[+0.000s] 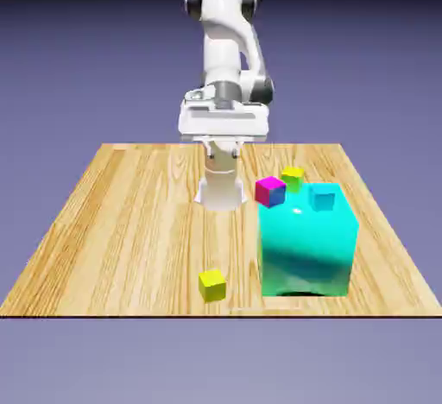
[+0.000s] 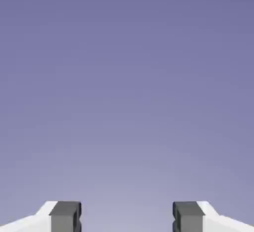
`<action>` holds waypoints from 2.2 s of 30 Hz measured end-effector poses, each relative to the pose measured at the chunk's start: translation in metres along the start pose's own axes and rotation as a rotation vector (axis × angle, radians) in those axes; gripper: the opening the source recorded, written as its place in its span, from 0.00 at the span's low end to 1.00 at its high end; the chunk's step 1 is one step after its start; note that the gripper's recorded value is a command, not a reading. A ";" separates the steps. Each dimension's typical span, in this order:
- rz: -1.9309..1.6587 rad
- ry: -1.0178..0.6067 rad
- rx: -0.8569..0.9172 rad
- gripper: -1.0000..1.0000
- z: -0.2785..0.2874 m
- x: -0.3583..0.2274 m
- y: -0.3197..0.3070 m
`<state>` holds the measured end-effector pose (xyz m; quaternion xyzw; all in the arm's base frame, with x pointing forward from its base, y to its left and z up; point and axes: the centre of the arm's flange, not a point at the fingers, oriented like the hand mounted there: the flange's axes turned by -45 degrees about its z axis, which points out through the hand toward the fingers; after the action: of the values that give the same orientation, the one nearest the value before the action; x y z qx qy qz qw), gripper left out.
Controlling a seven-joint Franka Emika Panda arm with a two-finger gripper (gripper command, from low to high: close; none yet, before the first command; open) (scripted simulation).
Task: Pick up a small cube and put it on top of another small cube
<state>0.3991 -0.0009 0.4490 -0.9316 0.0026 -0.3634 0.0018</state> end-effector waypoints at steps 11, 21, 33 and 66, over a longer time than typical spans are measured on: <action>0.561 -0.474 -0.067 0.50 0.124 -0.020 0.050; 1.081 -0.908 -0.135 0.50 0.229 -0.078 0.083; 1.276 -1.080 -0.155 0.00 0.296 -0.143 0.075; -0.440 -1.231 0.050 0.00 -0.003 -0.048 -0.215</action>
<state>0.3625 0.2146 0.4198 -0.9478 -0.1980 0.2448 -0.0498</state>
